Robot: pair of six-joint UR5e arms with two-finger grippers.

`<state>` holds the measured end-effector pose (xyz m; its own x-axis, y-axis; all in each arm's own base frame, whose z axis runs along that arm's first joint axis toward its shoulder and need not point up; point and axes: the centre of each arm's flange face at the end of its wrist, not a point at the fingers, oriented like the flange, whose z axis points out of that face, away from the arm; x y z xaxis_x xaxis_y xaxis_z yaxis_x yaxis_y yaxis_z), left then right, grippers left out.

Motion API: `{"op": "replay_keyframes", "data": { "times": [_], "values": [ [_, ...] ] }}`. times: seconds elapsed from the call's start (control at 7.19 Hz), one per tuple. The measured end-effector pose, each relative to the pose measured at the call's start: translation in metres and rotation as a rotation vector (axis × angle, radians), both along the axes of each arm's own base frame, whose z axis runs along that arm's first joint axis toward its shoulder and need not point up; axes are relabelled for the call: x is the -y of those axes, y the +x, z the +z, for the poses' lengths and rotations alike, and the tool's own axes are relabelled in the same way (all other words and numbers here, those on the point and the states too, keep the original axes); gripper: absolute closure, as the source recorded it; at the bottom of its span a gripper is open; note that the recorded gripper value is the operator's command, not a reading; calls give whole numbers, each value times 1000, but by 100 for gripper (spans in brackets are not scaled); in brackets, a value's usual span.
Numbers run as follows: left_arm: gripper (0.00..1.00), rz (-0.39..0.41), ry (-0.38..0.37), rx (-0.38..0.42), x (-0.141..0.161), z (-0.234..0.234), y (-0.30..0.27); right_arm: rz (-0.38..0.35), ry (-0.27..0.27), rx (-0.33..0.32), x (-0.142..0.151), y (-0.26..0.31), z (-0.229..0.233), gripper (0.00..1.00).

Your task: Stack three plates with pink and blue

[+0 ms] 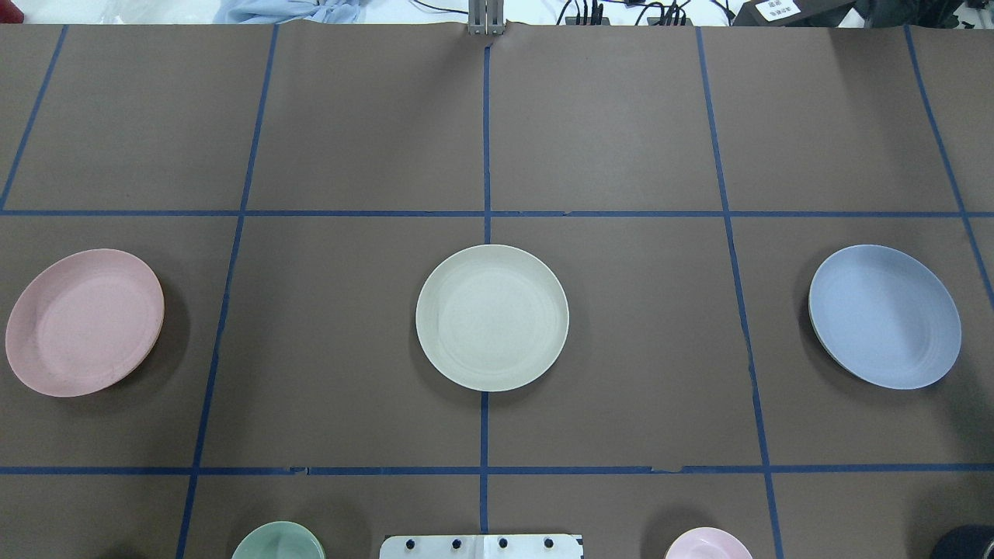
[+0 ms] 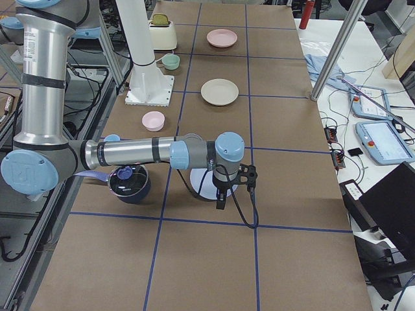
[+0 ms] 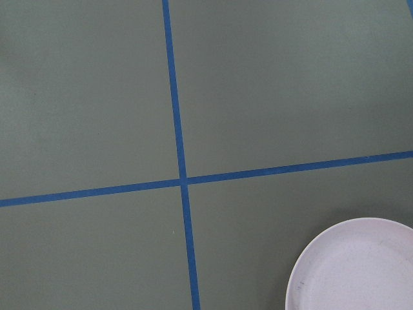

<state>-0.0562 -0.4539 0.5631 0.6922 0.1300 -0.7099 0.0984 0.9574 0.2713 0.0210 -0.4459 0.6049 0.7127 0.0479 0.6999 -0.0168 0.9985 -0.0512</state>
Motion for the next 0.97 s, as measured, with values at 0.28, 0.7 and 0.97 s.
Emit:
{"op": "replay_keyframes", "data": {
  "times": [0.28, 0.7, 0.97],
  "values": [
    [0, 5, 22, 1, 0, -6, 0, 0, 1, 0, 0, 0, 0, 0],
    [0, 5, 29, 1, -5, -9, 0, 0, 25, 2, 4, 0, -4, 0],
    [0, 5, 19, 1, -7, -5, 1, 0, 33, 2, 5, 0, -2, 0]
  ]
}}
